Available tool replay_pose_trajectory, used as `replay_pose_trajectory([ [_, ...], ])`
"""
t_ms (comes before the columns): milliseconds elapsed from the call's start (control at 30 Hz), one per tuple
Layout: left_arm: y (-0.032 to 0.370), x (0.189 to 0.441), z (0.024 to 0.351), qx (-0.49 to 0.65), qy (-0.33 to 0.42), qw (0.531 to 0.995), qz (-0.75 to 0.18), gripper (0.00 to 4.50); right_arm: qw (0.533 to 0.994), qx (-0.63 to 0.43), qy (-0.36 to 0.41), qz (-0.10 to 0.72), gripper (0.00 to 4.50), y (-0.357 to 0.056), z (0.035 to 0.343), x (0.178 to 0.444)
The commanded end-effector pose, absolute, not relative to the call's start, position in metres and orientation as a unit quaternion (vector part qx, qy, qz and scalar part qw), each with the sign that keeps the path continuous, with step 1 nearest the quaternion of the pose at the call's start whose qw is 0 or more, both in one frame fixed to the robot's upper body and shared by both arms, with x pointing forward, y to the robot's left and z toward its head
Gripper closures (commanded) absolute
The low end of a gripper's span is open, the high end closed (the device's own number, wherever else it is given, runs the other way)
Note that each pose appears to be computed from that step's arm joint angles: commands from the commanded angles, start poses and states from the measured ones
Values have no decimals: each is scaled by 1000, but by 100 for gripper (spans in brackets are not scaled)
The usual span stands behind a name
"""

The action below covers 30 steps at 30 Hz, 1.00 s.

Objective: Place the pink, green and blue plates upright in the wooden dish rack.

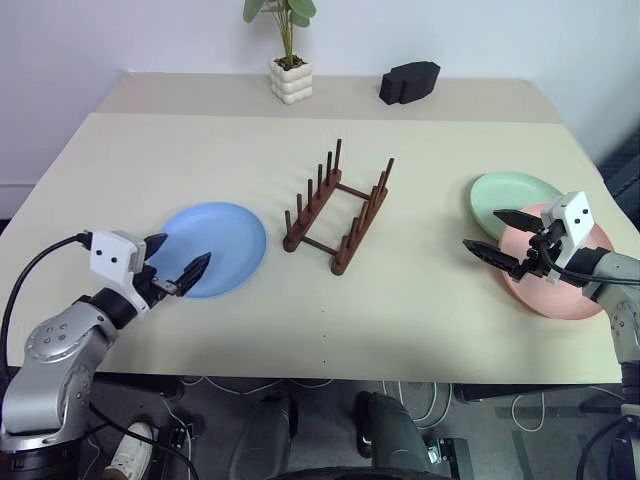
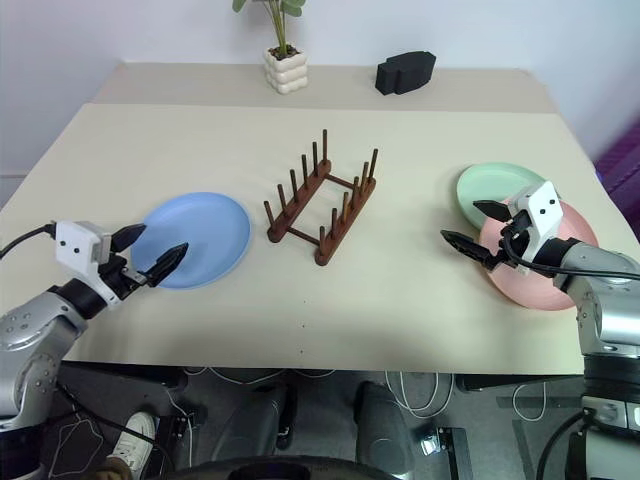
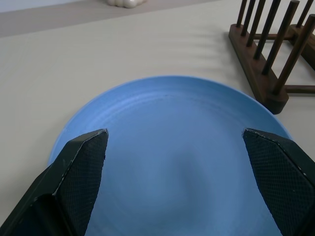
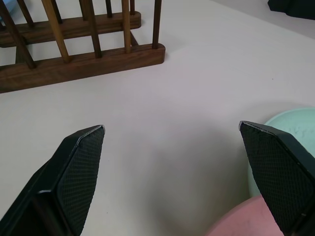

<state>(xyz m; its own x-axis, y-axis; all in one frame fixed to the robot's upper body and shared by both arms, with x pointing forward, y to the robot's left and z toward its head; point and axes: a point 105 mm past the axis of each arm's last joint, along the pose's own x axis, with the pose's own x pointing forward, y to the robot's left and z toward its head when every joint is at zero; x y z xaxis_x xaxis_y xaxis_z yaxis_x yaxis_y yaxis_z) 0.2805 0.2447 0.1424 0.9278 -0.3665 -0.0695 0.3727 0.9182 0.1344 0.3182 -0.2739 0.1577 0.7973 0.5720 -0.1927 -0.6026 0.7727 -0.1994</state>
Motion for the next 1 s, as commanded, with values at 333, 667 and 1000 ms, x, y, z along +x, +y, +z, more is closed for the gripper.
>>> replay_pose_trajectory([
  [333, 238, 279, 153, 86, -1, 976, -201, 0, 938, -135, 39, 317, 3, -270, 169, 318],
  [667, 210, 250, 153, 64, 49, 936, -343, 0, 935, -131, 34, 327, 3, -256, 166, 310],
  [1000, 148, 253, 137, 110, 100, 875, -460, 0, 911, -120, 38, 393, 3, -210, 160, 280],
])
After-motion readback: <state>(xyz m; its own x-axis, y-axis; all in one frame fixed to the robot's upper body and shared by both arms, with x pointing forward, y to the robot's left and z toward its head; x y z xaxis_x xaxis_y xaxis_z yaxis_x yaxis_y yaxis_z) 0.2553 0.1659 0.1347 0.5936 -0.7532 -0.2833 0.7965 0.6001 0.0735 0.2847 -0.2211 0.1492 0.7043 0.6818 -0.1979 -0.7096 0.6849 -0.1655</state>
